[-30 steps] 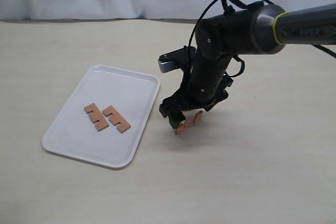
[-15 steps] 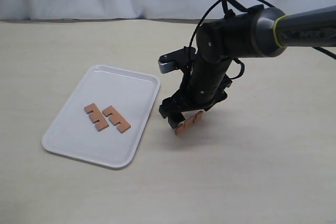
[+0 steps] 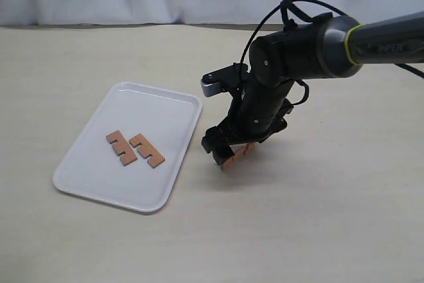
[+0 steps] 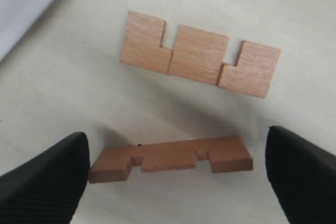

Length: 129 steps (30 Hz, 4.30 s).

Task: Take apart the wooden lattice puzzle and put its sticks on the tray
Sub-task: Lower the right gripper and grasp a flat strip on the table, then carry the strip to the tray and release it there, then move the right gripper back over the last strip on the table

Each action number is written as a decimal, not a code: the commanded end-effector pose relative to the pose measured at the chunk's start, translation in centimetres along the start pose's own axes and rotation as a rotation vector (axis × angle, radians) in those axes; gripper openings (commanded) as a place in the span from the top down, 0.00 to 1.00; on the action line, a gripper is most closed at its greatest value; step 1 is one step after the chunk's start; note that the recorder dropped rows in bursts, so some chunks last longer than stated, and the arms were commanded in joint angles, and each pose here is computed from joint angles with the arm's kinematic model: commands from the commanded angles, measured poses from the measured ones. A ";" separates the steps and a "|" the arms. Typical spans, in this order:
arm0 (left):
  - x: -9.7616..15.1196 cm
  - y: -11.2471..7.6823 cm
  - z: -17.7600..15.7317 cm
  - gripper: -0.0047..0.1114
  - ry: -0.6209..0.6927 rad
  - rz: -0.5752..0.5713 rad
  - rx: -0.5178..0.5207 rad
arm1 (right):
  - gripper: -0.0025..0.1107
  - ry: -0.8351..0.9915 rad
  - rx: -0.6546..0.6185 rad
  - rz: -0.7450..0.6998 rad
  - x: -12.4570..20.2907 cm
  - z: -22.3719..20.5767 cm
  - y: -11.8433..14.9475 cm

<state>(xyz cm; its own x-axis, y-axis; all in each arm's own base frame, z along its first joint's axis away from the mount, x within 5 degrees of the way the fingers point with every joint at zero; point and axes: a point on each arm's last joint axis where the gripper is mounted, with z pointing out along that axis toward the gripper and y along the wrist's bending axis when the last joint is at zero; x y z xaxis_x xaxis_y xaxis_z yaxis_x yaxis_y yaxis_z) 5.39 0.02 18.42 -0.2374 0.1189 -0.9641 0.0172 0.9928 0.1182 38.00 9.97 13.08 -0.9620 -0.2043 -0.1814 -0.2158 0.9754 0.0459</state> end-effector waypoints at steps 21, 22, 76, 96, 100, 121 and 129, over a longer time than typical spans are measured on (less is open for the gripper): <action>-0.1 0.0 0.0 0.96 -0.018 0.002 -0.001 | 0.26 -0.022 0.018 -0.020 1.2 1.3 -0.3; -0.1 0.0 0.0 0.96 -0.018 0.002 -0.001 | 0.31 -0.019 0.020 -0.023 1.2 1.3 -0.3; -0.1 0.0 0.0 0.96 -0.018 0.002 -0.001 | 0.85 -0.638 -0.534 -0.047 -4.0 0.0 4.2; -0.1 0.0 0.0 0.96 -0.018 0.000 0.000 | 0.17 -0.512 -0.711 0.084 -3.9 0.5 5.3; -0.1 0.0 0.0 0.96 -0.018 0.000 0.000 | 0.06 -0.470 -0.723 0.043 -3.5 0.6 5.5; -0.1 0.0 0.0 0.96 -0.018 0.002 -0.001 | 0.03 -0.343 -0.514 -0.624 -0.9 -6.7 5.1; -0.1 0.0 0.0 0.96 -0.018 0.002 -0.001 | 0.03 -0.294 -0.248 -0.593 -1.0 -7.3 3.0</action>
<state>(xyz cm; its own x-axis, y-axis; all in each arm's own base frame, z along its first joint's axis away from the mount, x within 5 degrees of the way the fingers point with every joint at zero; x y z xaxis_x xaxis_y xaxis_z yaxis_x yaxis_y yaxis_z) 5.39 0.02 18.42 -0.2374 0.1189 -0.9641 0.0172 0.9928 0.1182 36.76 12.79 20.14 -0.5817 -0.6454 -0.4951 -0.7774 0.6202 0.1048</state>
